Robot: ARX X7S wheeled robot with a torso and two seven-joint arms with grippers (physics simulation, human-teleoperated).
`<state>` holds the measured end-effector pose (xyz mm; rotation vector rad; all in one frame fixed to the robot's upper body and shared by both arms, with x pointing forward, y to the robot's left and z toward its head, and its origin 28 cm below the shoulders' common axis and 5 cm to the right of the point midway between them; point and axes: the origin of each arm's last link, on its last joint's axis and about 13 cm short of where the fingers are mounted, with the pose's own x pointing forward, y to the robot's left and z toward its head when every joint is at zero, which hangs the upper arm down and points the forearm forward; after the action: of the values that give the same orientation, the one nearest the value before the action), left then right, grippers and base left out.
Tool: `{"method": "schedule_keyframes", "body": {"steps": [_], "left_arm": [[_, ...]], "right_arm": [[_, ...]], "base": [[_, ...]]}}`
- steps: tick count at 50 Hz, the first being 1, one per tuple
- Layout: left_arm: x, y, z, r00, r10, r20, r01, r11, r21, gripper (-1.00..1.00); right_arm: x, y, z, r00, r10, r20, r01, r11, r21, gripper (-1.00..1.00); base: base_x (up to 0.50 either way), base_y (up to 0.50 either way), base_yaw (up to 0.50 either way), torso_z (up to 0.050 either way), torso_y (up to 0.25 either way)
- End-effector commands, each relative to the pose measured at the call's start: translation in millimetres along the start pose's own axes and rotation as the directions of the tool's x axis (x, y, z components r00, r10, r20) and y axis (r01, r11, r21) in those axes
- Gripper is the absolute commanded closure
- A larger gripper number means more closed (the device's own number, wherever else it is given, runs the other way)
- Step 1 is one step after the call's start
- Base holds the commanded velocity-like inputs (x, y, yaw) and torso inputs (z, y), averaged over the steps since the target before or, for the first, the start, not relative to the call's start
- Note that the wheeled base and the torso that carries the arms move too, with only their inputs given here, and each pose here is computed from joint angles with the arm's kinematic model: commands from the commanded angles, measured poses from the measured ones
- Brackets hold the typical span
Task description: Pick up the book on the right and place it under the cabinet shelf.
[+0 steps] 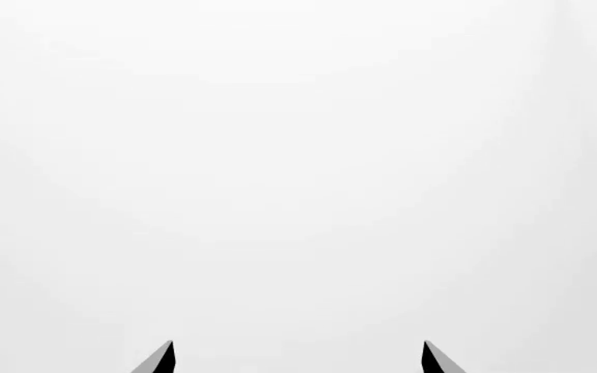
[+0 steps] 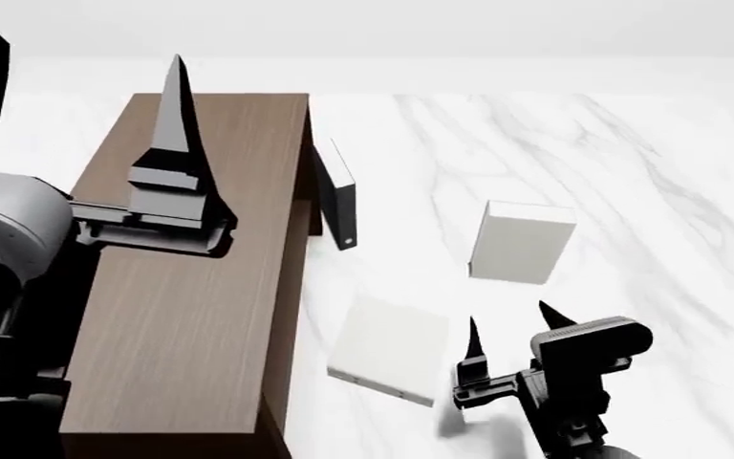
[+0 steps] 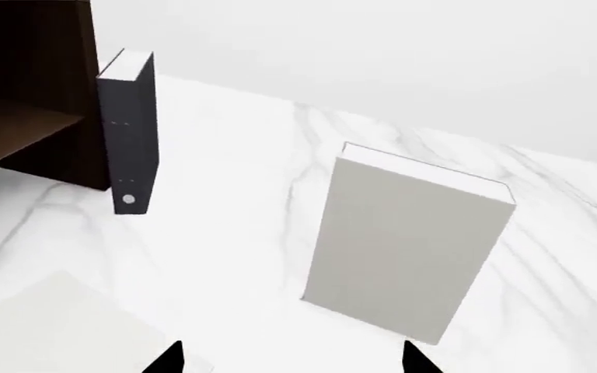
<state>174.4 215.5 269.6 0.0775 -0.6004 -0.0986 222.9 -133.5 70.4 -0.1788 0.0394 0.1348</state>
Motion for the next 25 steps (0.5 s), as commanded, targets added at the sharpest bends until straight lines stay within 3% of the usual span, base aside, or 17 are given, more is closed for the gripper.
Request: {"method": "schedule_keyframes", "body": {"steps": [1, 8, 25], "left_arm": [[0.2, 1.4, 3.4, 1.0, 0.003, 0.005, -0.003, 1.0, 0.003, -1.0], [0.9, 2.1, 10.8, 1.0, 0.004, 0.022, -0.004, 1.0, 0.002, -1.0], [1.4, 1.7, 23.7, 0.998, -0.005, 0.055, 0.005, 1.0, -0.008, -1.0]], "right_arm": [[10.2, 0.1, -17.0, 0.999, -0.016, -0.032, 0.014, 0.998, -0.056, -1.0], [12.3, -3.6, -25.8, 0.998, -0.035, -0.053, 0.031, 0.998, -0.06, -1.0], [13.5, -6.3, -44.7, 0.994, -0.042, -0.105, 0.037, 0.998, -0.05, -1.0]], "base": [[0.0, 0.0, 0.0, -0.001, -0.109], [0.0, 0.0, 0.0, -0.001, -0.109], [0.0, 0.0, 0.0, 0.0, -0.001]]}}
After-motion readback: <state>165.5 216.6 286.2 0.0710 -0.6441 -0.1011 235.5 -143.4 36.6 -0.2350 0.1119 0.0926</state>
